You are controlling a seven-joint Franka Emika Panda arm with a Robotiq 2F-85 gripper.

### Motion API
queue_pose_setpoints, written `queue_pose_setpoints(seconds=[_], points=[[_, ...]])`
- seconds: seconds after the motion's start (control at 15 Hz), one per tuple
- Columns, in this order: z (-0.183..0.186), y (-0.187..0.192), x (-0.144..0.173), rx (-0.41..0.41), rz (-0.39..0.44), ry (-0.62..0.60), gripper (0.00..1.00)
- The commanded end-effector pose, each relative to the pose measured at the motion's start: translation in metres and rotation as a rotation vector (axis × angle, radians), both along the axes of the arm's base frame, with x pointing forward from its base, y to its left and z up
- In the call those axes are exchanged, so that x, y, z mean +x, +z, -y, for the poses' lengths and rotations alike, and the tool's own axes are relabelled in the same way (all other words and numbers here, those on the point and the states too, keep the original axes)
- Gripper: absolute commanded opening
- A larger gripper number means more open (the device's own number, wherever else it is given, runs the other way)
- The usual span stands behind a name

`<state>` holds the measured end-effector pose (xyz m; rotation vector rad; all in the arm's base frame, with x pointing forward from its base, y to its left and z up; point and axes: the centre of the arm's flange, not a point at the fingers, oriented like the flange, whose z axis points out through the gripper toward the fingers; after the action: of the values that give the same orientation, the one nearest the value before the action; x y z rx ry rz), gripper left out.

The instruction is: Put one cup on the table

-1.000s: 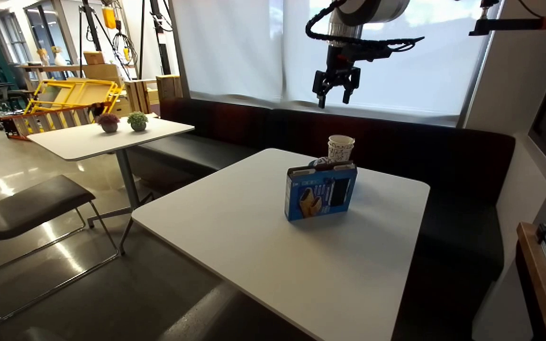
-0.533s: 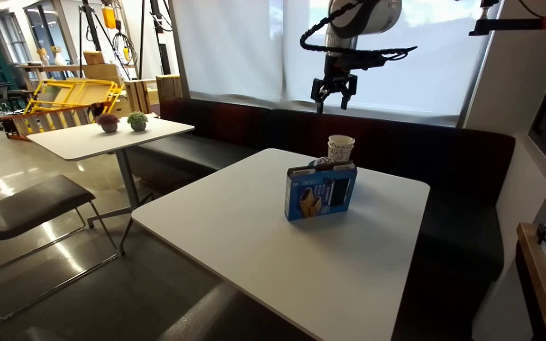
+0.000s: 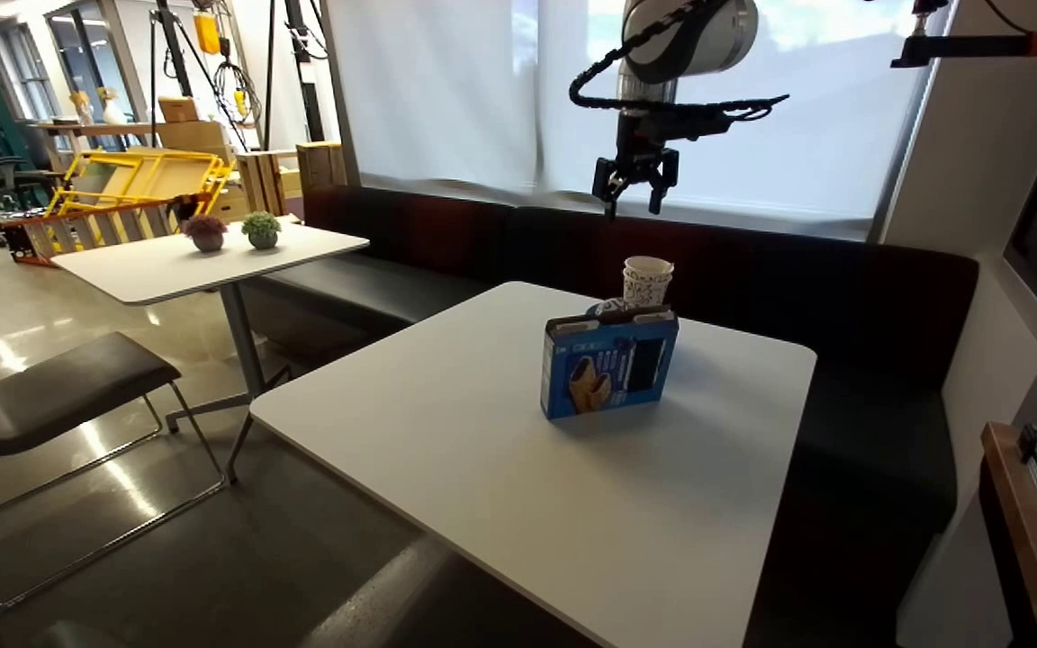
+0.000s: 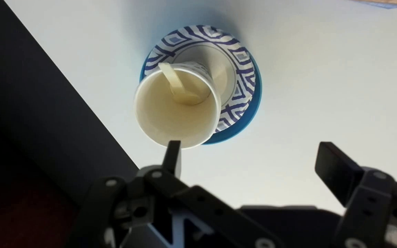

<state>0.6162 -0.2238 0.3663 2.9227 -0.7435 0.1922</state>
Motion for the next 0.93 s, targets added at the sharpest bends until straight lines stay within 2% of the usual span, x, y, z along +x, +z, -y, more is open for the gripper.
queue_pose_setpoints(seconds=[0.0, 0.33, 0.6, 0.67, 0.87], points=[[0.017, -0.019, 0.017, 0.018, -0.004, -0.002, 1.00], [0.031, -0.043, 0.027, 0.031, -0.018, -0.031, 1.00], [0.036, -0.062, 0.032, 0.040, -0.035, -0.045, 0.75], [0.036, -0.066, 0.032, 0.035, -0.035, -0.044, 0.63], [0.039, -0.076, 0.034, 0.023, -0.047, -0.048, 0.51]])
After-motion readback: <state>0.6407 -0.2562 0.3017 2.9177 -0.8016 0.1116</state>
